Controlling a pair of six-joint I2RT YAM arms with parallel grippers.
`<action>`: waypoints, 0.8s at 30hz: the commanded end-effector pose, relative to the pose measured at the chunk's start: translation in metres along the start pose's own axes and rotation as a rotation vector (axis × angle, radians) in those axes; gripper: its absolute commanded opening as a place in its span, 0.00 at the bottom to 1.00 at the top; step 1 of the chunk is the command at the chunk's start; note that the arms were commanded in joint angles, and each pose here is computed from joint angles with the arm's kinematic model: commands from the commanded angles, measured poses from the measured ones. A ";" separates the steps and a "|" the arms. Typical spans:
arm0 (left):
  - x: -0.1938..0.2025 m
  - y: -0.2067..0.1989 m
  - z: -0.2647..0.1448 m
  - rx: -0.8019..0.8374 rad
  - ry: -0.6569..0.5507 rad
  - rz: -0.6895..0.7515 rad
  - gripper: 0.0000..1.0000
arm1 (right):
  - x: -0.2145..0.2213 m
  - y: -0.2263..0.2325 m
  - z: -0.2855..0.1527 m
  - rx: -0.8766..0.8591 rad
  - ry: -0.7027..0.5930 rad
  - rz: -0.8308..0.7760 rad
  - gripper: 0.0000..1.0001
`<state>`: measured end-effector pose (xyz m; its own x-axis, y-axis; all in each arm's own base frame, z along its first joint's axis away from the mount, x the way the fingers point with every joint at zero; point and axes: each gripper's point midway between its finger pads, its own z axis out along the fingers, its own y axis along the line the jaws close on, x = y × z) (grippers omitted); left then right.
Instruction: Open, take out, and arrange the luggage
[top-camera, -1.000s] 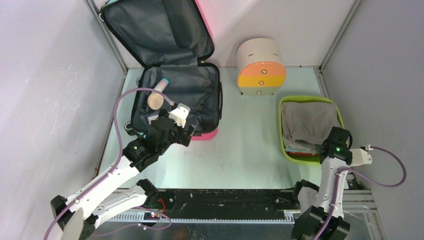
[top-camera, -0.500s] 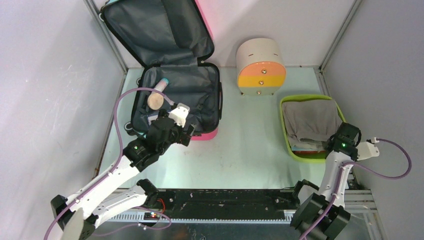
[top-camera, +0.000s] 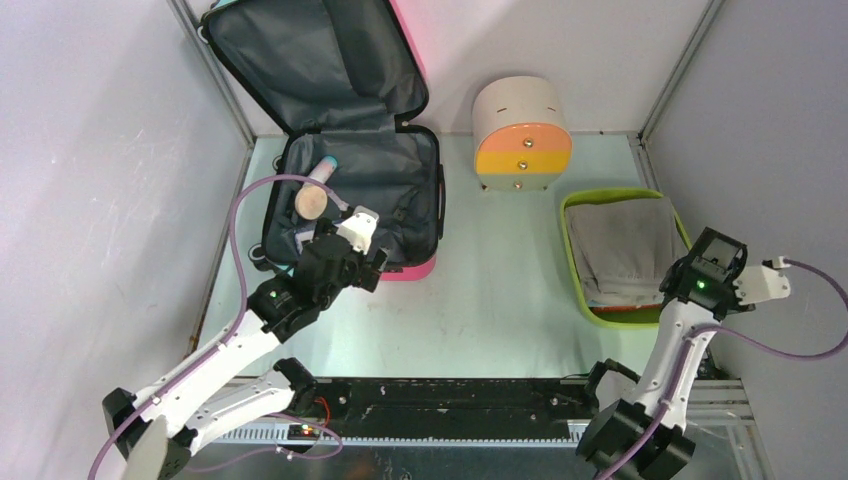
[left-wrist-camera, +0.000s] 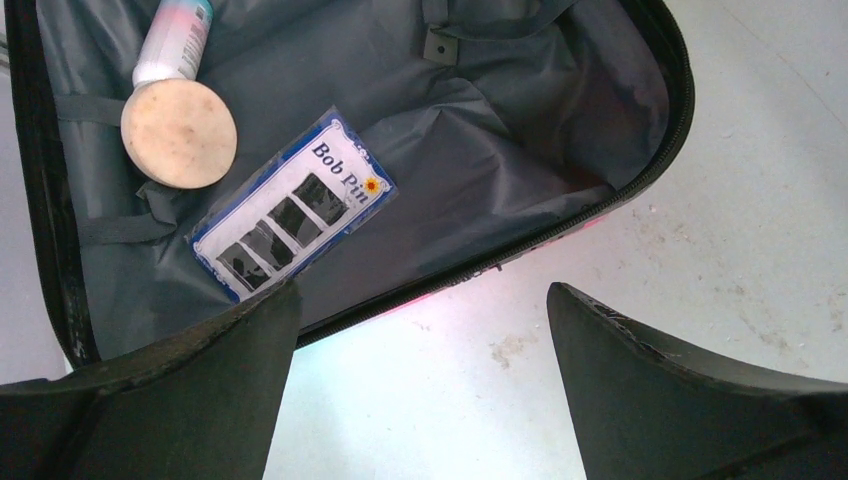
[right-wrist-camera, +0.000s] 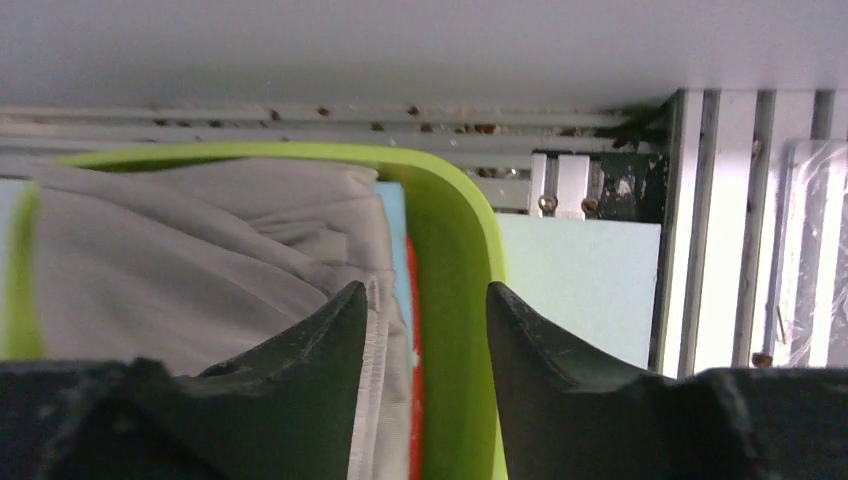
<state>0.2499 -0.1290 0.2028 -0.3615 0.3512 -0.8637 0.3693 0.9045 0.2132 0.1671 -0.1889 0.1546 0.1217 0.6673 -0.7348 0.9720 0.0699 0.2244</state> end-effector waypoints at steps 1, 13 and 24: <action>-0.009 0.007 -0.003 -0.034 -0.018 0.002 1.00 | -0.036 -0.002 -0.027 -0.001 -0.089 0.082 0.52; -0.014 0.011 -0.009 -0.042 -0.053 -0.007 1.00 | 0.040 0.135 -0.131 -0.752 0.031 -0.470 0.41; -0.016 0.016 -0.014 -0.062 -0.073 -0.010 1.00 | 0.188 0.184 -0.169 -0.956 0.191 -0.890 0.37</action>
<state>0.2476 -0.1183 0.2132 -0.3397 0.3354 -0.8787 0.3271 0.9181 0.2239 0.3111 0.0508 0.1640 -0.5958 0.2850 -0.7509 0.2618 0.9528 0.1538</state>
